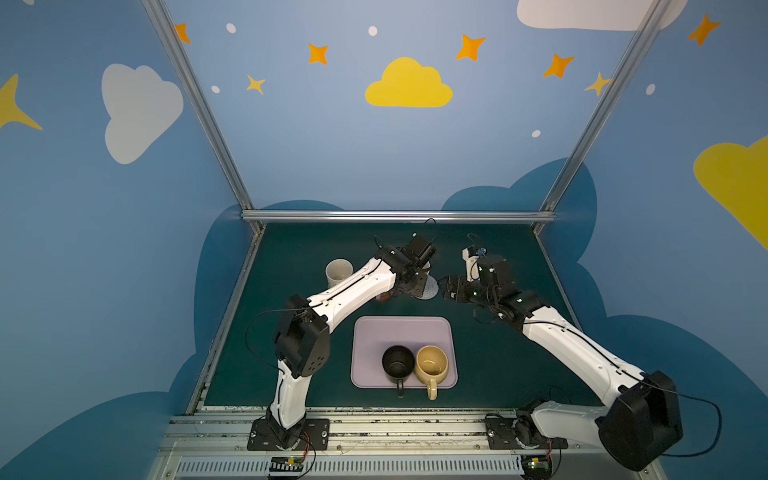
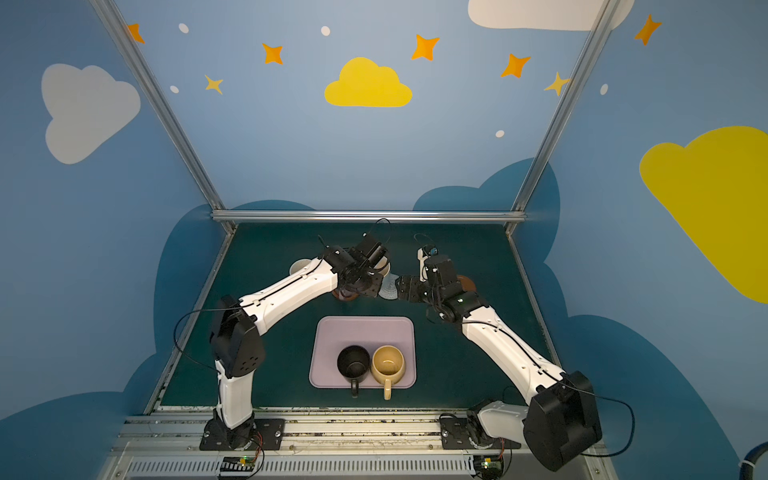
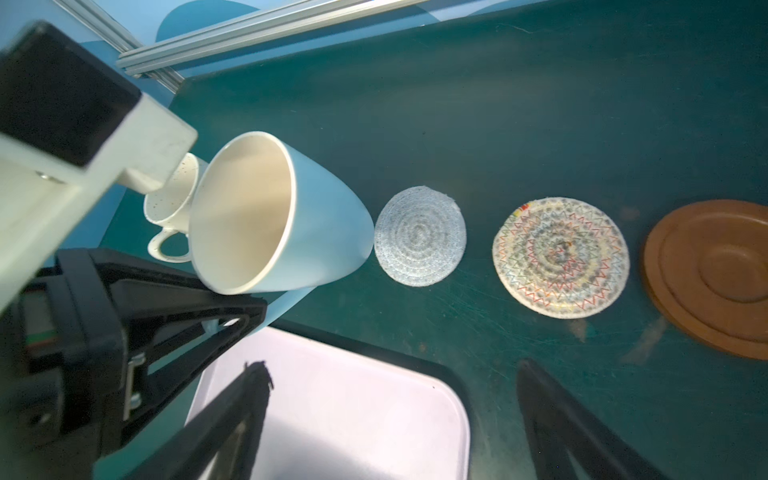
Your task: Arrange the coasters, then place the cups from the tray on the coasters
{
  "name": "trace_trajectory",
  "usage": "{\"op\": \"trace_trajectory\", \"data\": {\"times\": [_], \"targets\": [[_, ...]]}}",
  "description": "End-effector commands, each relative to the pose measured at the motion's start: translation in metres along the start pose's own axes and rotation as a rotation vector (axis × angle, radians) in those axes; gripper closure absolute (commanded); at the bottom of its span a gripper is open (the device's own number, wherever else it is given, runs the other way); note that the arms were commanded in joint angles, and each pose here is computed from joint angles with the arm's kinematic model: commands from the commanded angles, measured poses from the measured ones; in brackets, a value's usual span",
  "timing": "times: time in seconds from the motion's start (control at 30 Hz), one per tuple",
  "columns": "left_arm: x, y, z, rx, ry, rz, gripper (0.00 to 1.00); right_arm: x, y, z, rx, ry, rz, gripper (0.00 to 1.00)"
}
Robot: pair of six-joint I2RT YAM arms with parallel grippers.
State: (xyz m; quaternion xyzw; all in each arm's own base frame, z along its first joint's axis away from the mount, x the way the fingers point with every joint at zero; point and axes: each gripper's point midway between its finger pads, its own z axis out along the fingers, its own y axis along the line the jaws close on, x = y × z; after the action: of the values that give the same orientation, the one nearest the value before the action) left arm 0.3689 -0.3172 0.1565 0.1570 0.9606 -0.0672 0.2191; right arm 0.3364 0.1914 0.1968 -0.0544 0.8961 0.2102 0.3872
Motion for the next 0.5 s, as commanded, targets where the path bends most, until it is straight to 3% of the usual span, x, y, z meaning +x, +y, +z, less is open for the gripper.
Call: {"op": "trace_trajectory", "data": {"times": [0.0,0.47], "targets": [[-0.026,0.002,-0.005,-0.014,-0.066,0.002,0.96,-0.001,-0.001,0.003,-0.015,0.025,-0.007,0.08],[-0.031,-0.015,0.023,0.014,0.080,-0.055,0.96,0.005,-0.024,0.007,0.038,0.076,0.004,0.09]]}}
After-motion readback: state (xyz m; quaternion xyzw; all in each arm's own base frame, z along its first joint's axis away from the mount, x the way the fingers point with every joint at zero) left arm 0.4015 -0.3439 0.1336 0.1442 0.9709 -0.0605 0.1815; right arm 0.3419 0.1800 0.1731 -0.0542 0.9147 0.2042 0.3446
